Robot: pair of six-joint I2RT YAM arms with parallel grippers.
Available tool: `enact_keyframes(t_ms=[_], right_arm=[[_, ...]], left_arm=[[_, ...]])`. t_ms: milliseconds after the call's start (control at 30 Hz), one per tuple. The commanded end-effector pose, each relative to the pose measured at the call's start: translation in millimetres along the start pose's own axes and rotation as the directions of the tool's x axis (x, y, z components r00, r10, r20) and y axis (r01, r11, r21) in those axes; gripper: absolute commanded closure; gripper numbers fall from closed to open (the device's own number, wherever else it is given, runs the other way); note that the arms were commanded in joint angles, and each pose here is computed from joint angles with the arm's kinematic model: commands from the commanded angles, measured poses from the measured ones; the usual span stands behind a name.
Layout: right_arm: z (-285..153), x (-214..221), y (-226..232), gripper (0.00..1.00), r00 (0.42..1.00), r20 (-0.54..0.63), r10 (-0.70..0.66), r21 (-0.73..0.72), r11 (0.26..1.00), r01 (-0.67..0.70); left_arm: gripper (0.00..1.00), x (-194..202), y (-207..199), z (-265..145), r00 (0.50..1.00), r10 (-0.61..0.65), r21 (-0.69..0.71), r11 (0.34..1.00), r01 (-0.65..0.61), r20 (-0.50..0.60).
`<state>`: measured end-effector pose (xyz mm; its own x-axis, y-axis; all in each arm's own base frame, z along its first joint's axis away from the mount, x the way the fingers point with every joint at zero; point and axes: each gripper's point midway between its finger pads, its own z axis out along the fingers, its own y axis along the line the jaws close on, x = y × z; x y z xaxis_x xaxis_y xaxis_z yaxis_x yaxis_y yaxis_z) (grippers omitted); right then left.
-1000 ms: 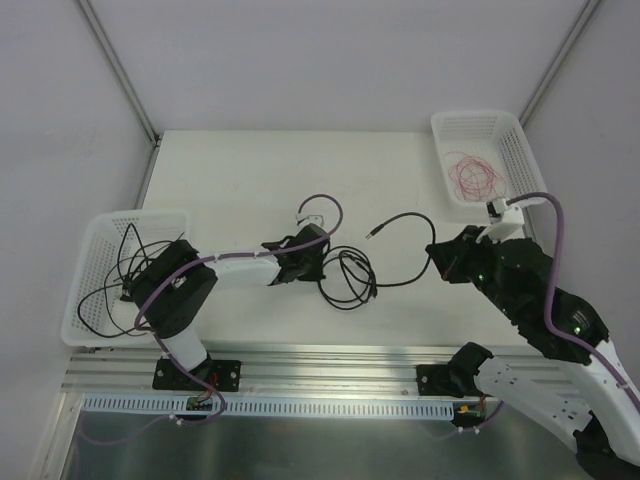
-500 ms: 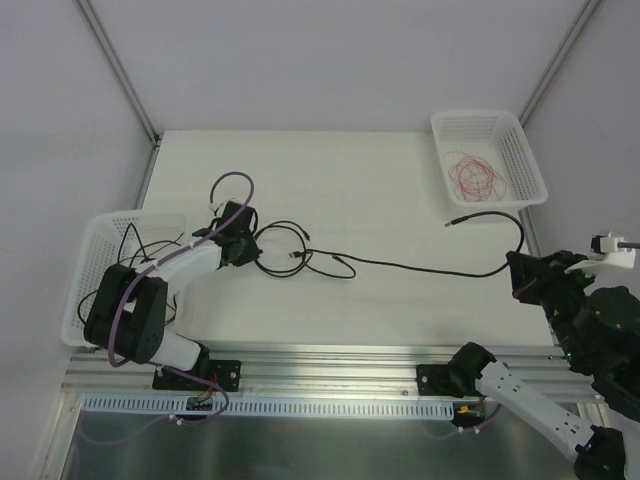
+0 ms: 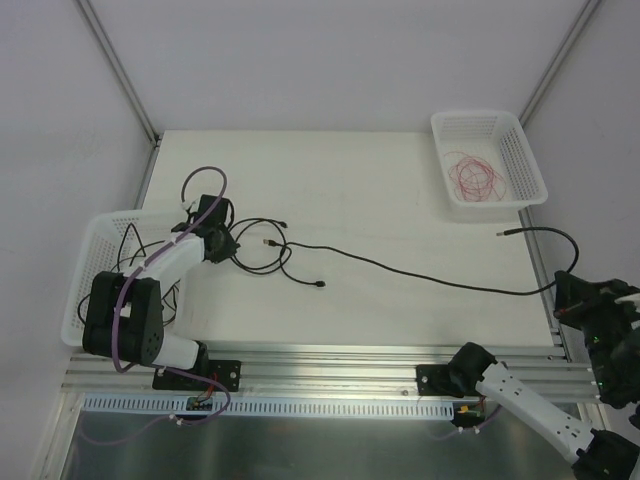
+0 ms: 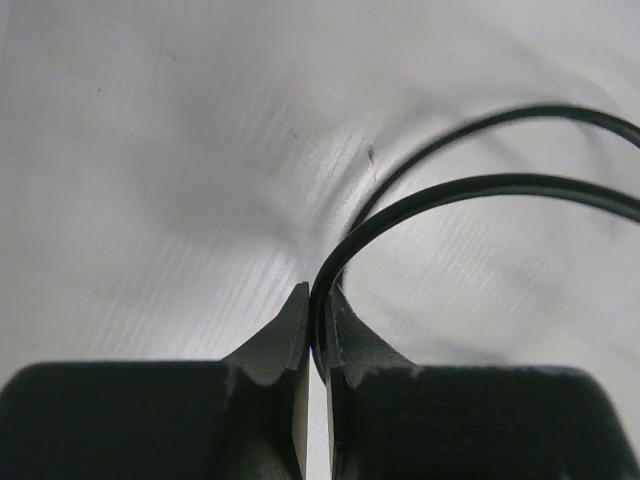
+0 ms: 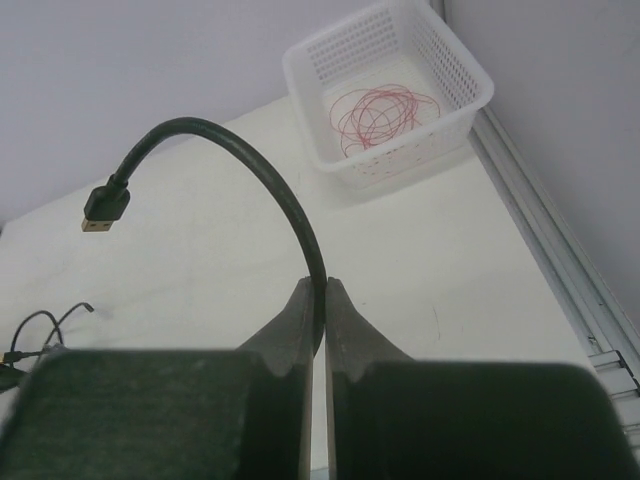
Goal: Untangle the cables
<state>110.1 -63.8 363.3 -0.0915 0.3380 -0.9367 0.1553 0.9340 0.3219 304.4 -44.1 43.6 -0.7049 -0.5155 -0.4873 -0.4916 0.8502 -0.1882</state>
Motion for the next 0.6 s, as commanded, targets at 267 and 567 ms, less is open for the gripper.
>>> enact_keyframes(t_ms=[267,567], right_arm=[[19.1,46.4,21.4,0.99,0.972,-0.185,-0.143,-0.103,0.987,0.126],[41.6,175.2,106.6,0.39,0.821,-0.469,-0.327,-0.262,0.939,0.224]], left_arm=[[1.00,-33.7,-17.2,-24.9,0.998,0.035,0.076,0.996,-0.039,0.052],[1.00,-7.8,-50.7,-79.9,0.973,0.189,0.277,0.936,-0.219,0.132]])
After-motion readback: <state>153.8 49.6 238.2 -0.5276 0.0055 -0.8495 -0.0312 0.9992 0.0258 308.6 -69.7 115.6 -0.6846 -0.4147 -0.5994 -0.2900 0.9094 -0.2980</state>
